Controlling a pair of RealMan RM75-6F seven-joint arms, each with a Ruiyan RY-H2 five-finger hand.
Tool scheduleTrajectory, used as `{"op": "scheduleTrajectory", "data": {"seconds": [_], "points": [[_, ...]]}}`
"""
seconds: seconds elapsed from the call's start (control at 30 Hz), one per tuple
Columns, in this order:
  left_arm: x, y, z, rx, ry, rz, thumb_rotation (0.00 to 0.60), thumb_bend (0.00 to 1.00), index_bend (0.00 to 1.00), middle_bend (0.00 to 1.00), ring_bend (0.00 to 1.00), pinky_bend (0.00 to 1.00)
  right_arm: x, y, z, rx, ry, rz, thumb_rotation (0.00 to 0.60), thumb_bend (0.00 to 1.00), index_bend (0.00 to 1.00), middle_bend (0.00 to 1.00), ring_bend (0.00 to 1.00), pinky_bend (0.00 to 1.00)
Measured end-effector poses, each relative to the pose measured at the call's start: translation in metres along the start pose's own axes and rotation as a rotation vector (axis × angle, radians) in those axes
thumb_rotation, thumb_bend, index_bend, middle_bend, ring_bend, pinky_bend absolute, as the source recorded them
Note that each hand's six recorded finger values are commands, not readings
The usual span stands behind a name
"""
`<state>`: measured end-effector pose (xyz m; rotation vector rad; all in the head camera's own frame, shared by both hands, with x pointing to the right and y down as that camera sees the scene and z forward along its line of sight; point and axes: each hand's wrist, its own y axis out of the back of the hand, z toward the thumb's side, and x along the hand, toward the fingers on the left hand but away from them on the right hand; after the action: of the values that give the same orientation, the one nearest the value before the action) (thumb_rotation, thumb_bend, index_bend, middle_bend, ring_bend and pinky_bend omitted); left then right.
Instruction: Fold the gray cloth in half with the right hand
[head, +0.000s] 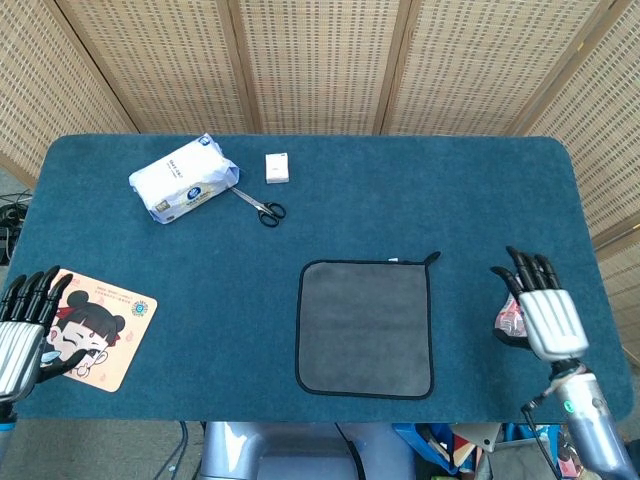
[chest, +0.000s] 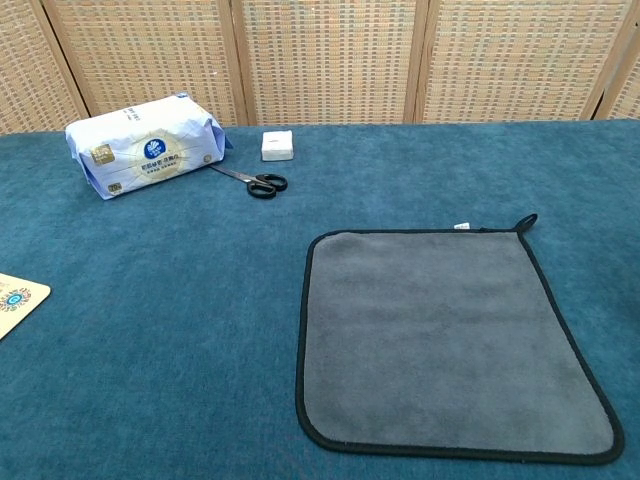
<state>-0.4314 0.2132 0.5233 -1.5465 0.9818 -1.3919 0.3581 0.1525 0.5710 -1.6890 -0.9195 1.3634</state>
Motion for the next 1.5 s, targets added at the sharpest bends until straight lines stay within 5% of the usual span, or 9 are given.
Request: {"op": "scheduleTrajectory", "data": {"seconds": [0.27, 0.5, 0.97, 1.5], "points": [[0.016, -0.014, -0.007, 0.017, 0.048, -0.042, 0.6, 0.1, 0.0, 0.0, 0.0, 0.0, -0.115, -0.016, 0.041, 0.029, 0.078, 0.057, 0.6, 0.27, 0.39, 0.0, 0.0, 0.0], [0.026, -0.02, -0.011, 0.025, 0.068, -0.061, 0.6, 0.1, 0.0, 0.0, 0.0, 0.0, -0.168, -0.039, 0.078, 0.035, 0.064, 0.116, 0.6, 0.3, 0.39, 0.0, 0.0, 0.0], [0.029, -0.02, -0.018, 0.018, 0.092, -0.065, 0.6, 0.1, 0.0, 0.0, 0.0, 0.0, -0.189, -0.102, 0.11, -0.002, -0.009, 0.272, 0.6, 0.36, 0.41, 0.0, 0.0, 0.0], [0.031, -0.02, -0.02, 0.008, 0.095, -0.064, 0.6, 0.1, 0.0, 0.0, 0.0, 0.0, -0.195, -0.132, 0.114, 0.065, -0.049, 0.326, 0.6, 0.39, 0.43, 0.0, 0.0, 0.0]]}}
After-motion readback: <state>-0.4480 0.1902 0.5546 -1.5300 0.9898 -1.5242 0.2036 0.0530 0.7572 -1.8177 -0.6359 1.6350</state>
